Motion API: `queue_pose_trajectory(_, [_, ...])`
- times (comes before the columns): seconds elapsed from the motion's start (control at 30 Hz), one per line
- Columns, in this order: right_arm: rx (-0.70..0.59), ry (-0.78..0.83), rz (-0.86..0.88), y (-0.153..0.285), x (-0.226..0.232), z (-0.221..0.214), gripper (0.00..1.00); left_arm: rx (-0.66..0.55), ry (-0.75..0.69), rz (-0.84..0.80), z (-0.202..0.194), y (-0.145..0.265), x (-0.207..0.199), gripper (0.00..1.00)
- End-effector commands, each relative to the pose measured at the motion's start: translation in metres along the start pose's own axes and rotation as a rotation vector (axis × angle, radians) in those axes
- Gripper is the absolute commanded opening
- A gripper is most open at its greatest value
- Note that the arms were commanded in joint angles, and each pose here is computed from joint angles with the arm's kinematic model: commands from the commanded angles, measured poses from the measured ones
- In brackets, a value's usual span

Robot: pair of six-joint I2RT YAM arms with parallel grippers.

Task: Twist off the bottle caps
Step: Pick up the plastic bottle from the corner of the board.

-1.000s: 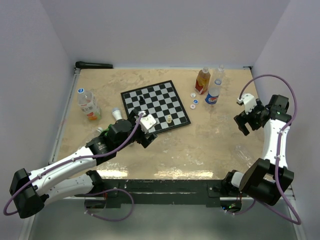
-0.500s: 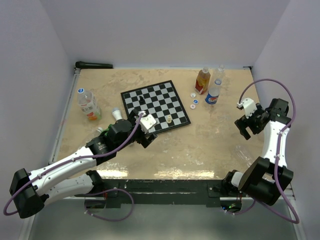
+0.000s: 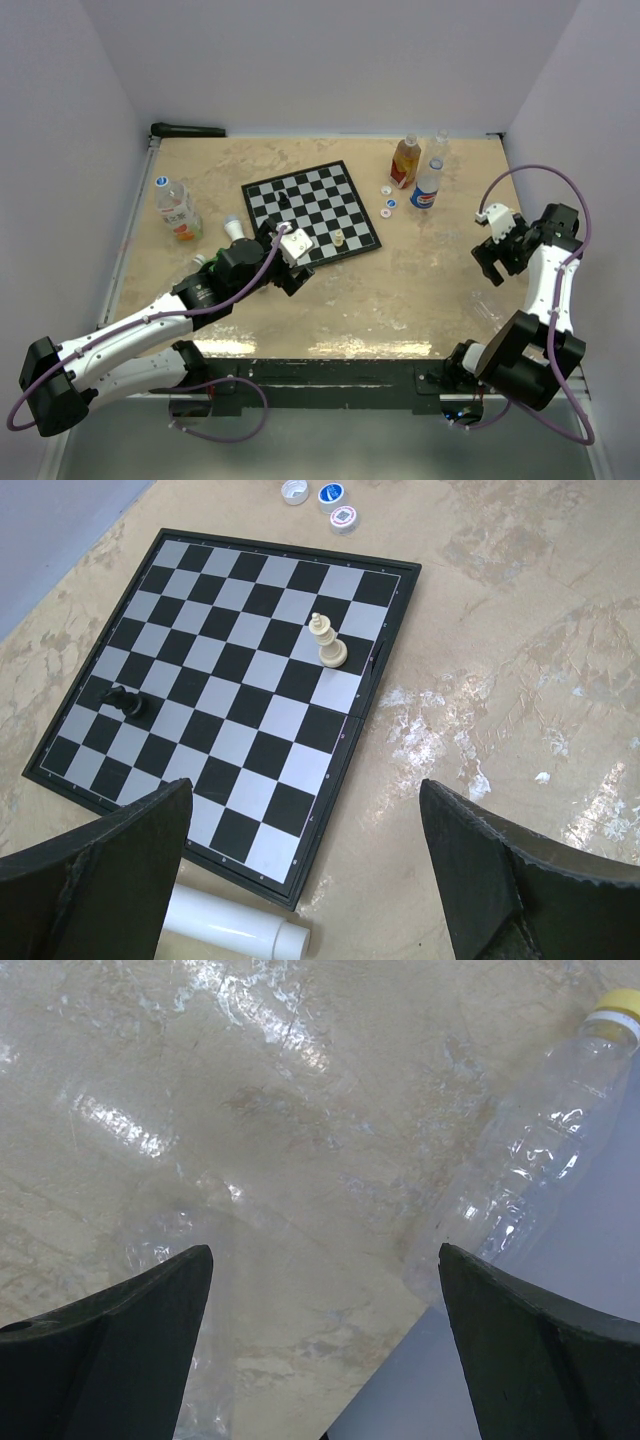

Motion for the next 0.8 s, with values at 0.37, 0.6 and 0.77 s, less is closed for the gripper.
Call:
queue_pose_trajectory(0.37, [0.052,0.007,-0.003,-0.001,-0.001,-0.019,0.98,-0.021,-0.009,0.012,0.003,0.000,0.003,1.00])
queue_pose_trajectory(0.6, [0.061,0.012,-0.002,0.001,0.001,-0.023,0.98,-0.020,-0.009,0.011,0.003,0.000,0.003,1.00])
queue_pose_trajectory(0.77, [0.066,0.017,-0.003,0.001,0.001,-0.024,0.98,-0.021,-0.009,0.013,0.003,0.000,0.003,1.00])
Point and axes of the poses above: each gripper's point midway between its finger pads, its own y axis back along the fingers, its own x axis along the line the jaws close on, z = x × y, the point moved 10 cm from there along y, back along the fingers, and after that the axes turned 10 degrees about -y, right-handed, at the moved point
